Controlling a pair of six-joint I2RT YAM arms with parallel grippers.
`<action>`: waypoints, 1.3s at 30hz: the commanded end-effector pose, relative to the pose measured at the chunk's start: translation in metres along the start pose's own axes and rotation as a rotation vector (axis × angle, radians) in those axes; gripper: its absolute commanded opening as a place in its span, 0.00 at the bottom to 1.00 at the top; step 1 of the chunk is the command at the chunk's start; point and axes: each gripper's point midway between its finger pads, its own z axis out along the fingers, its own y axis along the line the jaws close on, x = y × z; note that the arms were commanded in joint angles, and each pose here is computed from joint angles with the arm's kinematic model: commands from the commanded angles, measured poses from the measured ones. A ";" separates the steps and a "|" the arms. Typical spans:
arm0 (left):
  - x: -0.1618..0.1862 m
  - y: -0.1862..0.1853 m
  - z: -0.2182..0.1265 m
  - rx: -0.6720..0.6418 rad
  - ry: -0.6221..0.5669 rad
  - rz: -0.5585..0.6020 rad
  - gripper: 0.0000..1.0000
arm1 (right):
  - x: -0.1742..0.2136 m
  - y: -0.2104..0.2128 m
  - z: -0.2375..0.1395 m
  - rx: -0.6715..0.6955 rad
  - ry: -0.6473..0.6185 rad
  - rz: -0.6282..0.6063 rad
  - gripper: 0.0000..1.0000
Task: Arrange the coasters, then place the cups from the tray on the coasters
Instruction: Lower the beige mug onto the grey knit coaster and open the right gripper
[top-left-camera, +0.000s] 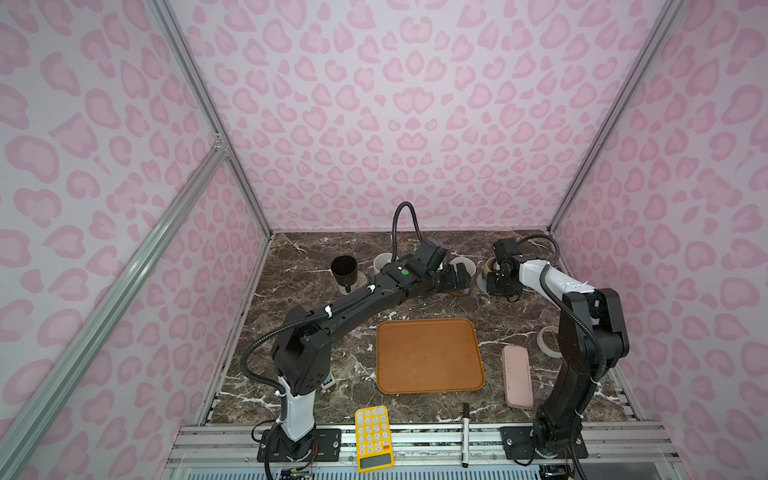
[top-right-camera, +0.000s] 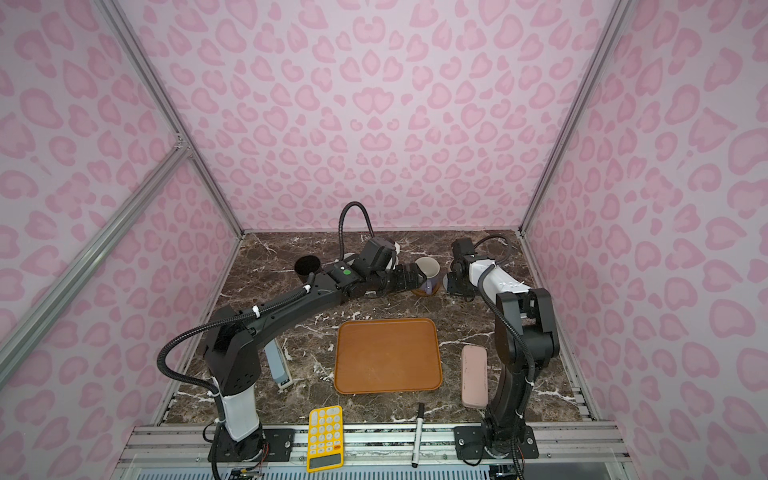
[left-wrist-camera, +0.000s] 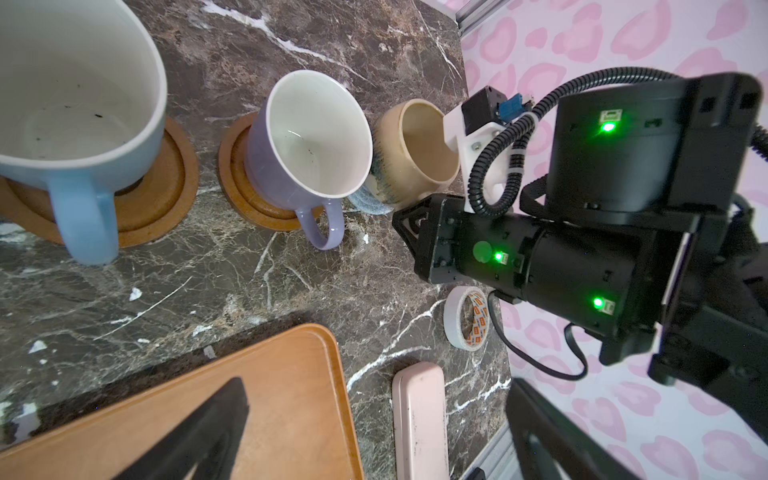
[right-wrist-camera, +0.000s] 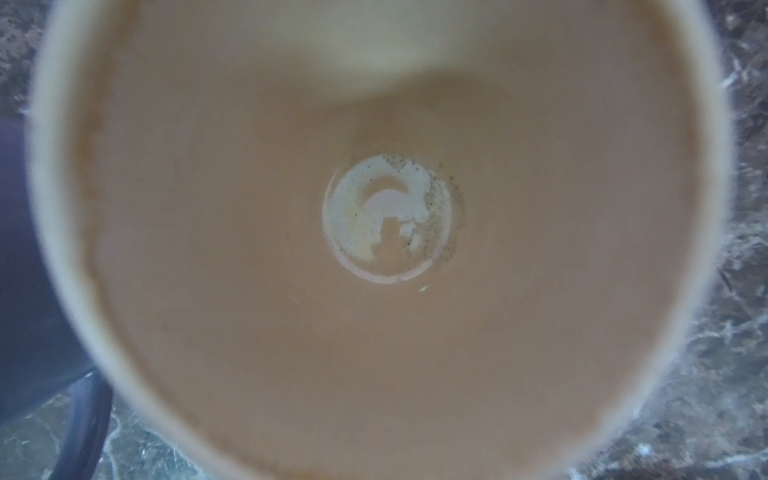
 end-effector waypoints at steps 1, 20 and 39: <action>-0.003 -0.006 -0.006 0.024 -0.014 0.011 0.99 | 0.002 0.000 0.005 0.007 -0.002 -0.020 0.00; 0.000 -0.001 -0.016 0.016 -0.027 0.011 0.98 | 0.009 -0.013 0.001 0.066 0.035 0.000 0.47; -0.011 0.007 -0.048 -0.032 -0.127 0.044 0.98 | 0.005 -0.021 -0.034 0.067 -0.049 0.018 0.46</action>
